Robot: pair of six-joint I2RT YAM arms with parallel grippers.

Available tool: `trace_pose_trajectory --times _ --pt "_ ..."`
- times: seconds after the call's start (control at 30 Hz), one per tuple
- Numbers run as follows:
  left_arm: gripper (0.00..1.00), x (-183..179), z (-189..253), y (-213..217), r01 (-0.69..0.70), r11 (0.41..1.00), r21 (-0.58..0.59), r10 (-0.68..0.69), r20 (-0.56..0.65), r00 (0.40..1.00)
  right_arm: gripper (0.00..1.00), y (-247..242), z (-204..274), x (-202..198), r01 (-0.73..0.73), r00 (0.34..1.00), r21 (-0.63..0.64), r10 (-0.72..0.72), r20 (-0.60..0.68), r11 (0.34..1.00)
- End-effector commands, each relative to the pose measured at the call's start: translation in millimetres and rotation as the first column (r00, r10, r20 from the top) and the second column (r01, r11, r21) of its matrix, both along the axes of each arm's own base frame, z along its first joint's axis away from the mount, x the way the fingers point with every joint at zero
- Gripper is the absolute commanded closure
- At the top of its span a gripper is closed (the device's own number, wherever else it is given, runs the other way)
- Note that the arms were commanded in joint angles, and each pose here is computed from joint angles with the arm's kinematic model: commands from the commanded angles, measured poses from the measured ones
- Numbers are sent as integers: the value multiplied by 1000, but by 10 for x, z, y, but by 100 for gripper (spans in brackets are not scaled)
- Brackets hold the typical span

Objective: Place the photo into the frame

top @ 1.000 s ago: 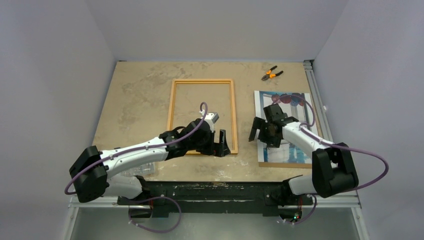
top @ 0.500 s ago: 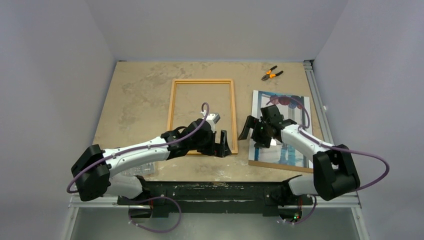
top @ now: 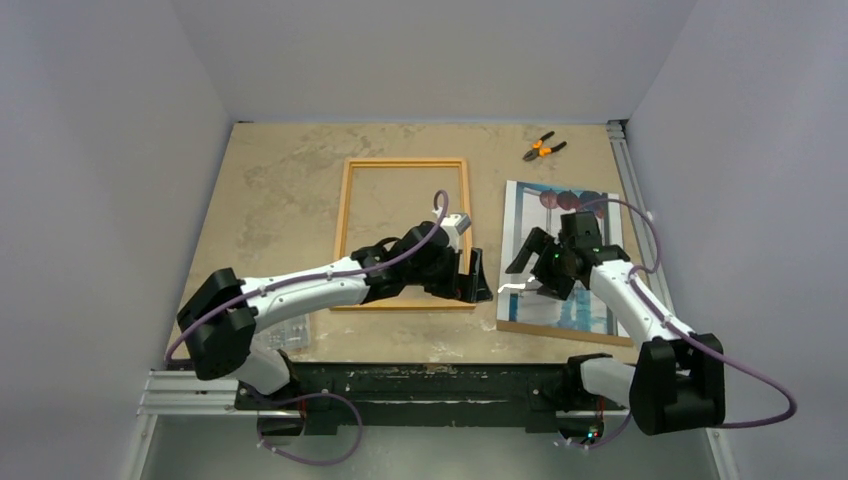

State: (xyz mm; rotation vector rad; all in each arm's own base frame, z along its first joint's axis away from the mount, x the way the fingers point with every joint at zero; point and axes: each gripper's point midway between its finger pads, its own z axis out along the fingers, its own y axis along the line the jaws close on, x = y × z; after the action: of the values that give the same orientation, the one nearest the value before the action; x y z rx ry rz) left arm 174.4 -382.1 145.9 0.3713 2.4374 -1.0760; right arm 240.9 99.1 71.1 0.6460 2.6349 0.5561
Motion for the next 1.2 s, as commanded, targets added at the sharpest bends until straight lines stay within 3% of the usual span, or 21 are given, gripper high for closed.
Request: trace_pose_trajectory --times 0.0,0.37,0.67,1.17 --pt "9 62 270 -372 49 994 -99 -48 14 999 9 -236 -68 -94 54 998 -33 -55 -25 998" --pt "9 388 312 -953 75 991 -109 -74 10 997 9 -723 -235 -139 238 969 -13 -239 -63 971" --pt "9 815 74 -1073 4 989 -146 -15 -68 998 9 -765 -547 -268 271 946 -16 -270 -179 962" --pt "14 1350 -442 -1279 -59 978 -202 14 -218 976 10 -746 -560 -306 270 945 8 -263 -192 963"
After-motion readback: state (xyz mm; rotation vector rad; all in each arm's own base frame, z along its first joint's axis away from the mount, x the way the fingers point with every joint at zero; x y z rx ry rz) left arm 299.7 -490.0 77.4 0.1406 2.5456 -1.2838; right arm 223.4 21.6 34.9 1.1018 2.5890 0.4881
